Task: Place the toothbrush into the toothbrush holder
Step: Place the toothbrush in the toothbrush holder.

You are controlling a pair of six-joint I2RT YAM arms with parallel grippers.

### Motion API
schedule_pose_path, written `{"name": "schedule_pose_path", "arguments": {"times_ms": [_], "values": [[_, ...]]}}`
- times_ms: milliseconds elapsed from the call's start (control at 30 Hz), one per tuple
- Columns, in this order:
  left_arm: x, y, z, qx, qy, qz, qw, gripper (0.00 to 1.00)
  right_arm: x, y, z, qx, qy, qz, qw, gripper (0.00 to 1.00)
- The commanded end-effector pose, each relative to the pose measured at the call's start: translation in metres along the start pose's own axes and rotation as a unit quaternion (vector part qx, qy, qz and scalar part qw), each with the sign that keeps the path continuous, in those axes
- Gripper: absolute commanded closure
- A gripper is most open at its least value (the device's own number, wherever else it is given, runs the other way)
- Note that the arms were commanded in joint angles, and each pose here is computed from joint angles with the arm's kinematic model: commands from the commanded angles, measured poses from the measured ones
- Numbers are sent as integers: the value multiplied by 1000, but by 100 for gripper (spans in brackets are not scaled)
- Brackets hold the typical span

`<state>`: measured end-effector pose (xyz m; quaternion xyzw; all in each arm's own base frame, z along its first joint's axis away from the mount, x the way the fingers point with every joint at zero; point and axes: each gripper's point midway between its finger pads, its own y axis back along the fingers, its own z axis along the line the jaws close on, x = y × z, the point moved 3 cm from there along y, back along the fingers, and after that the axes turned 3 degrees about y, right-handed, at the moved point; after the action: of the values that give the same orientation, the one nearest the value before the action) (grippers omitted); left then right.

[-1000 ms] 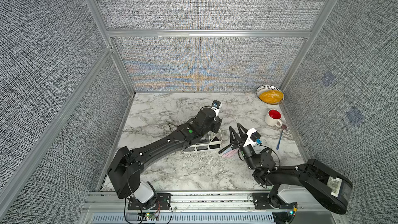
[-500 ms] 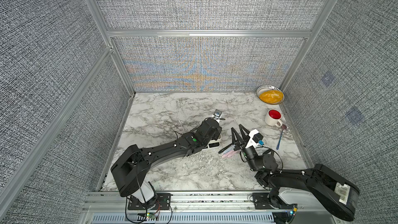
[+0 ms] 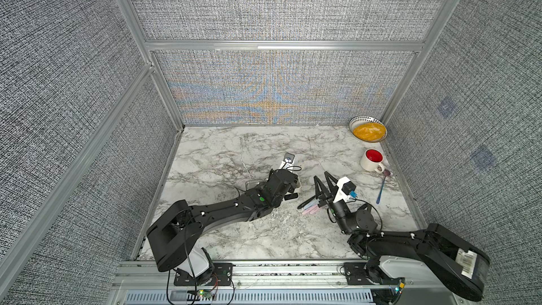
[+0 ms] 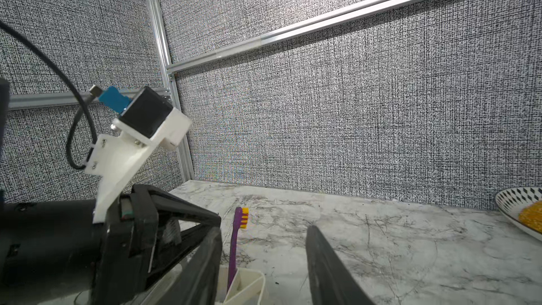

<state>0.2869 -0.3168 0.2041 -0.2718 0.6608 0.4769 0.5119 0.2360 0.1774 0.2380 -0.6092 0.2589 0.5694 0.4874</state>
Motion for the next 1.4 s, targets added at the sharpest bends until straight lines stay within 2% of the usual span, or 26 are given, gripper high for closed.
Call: {"name": "schedule_pose_path", "arguments": {"times_ms": [0,1233,1367], "values": [[-8,3,8,-21,27,-26,999,100,-1,0,-1,6,-9,-3,1000,51],[26,-3,16,-50,42,-7,998,99,4,3,-5,20,4,11,1000,51],[24,-1,20,-61,39,-6,997,94,5,4,-5,21,5,13,1000,51]]}}
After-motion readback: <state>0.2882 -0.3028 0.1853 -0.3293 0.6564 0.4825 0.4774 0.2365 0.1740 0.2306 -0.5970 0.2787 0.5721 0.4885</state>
